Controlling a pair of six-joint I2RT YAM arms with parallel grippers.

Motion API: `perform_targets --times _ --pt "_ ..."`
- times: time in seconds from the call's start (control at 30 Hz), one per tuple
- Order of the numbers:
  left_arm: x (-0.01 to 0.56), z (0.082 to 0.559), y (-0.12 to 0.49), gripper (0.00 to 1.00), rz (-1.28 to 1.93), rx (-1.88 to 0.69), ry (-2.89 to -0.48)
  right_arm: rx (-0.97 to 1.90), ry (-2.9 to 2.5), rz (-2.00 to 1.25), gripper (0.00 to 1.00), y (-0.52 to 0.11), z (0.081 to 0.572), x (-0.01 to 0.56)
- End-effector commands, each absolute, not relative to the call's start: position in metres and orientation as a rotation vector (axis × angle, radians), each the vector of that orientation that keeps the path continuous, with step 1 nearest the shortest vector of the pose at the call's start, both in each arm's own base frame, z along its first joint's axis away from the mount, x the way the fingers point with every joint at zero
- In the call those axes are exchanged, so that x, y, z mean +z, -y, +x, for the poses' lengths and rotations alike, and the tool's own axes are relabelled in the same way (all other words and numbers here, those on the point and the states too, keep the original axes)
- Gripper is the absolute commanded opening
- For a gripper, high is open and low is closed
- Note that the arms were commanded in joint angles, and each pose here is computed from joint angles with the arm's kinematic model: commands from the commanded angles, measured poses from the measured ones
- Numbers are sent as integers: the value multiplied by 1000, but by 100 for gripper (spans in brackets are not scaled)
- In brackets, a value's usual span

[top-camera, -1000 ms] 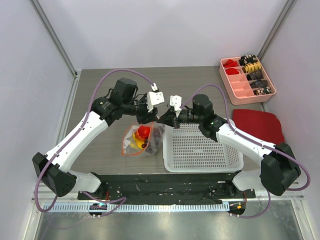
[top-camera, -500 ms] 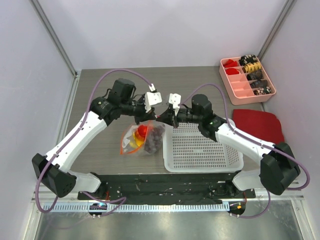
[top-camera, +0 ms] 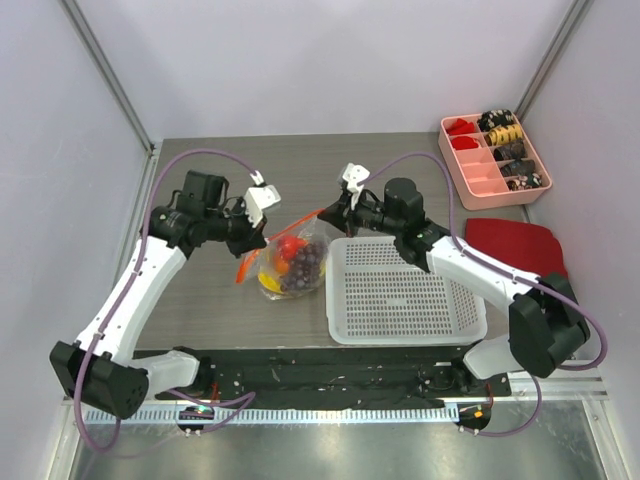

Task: Place the food in the zip-top bag and seal the zipper
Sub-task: Zip the zipper food storage bag at the center of the board.

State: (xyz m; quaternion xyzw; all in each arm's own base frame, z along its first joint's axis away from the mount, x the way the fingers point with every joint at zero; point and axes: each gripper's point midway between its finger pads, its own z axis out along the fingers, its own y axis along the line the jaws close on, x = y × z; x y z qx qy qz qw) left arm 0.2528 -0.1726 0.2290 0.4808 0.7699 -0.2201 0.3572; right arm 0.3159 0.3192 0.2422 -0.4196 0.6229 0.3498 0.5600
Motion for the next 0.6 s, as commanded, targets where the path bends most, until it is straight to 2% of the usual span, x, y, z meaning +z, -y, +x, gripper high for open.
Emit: perform_targets --times 0.0,0.2,0.4,0.57 --pt "211 242 123 0 1150 -437 -2185 671 -1395 -794 1 -297 363 292" --pt "207 237 92 0 1099 -385 -2266 636 -1407 -767 1 -292 372 289" --pt "207 242 55 0 1107 -141 -2307 613 -1410 -753 1 -289 376 289" --pt "207 229 38 0 1161 -40 -2319 610 -1411 -750 1 -289 378 289"
